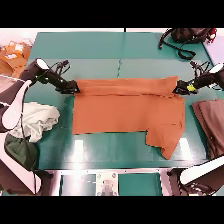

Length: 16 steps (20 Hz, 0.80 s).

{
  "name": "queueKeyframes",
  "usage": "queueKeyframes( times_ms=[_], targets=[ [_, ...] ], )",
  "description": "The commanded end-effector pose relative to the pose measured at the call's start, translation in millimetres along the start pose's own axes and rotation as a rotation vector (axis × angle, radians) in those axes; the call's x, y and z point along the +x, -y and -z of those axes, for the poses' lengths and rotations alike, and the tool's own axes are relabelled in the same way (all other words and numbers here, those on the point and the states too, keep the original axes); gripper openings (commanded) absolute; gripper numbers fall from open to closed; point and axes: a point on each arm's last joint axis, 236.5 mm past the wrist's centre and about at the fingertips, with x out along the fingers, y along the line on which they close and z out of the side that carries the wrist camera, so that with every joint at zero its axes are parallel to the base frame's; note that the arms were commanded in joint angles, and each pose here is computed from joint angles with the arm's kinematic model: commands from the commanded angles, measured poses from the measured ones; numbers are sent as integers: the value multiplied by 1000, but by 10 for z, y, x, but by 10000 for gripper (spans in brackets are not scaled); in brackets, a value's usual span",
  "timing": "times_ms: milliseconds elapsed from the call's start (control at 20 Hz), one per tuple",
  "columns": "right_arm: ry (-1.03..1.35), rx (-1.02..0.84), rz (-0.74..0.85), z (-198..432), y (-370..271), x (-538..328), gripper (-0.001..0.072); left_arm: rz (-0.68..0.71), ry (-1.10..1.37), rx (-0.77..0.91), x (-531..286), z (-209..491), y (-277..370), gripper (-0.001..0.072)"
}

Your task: Fold the shirts.

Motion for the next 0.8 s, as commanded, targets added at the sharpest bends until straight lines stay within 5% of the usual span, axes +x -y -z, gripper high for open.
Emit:
queueKeyframes(
  times_ms=[0,200,250,300,700,750],
  targets=[
    [-63,65,47,129,70,-235,279,75,-169,-45,-82,371,206,550],
    [-54,167,233,281,327,-856,228,108,-353,-131,-350,708,403,512],
    [-56,183,236,347,303,-970,65,110,-377,-144,-398,761,435,255],
    [-48,215,238,436,280,-1078,20,114,-398,-139,-446,819,478,25],
    [-60,444,279,1971,447,-1299,21,-134,-194,-99,-721,1506,660,21],
    [-40,514,273,2131,457,-1242,132,-143,-139,-111,-713,1607,684,21]
  ],
)
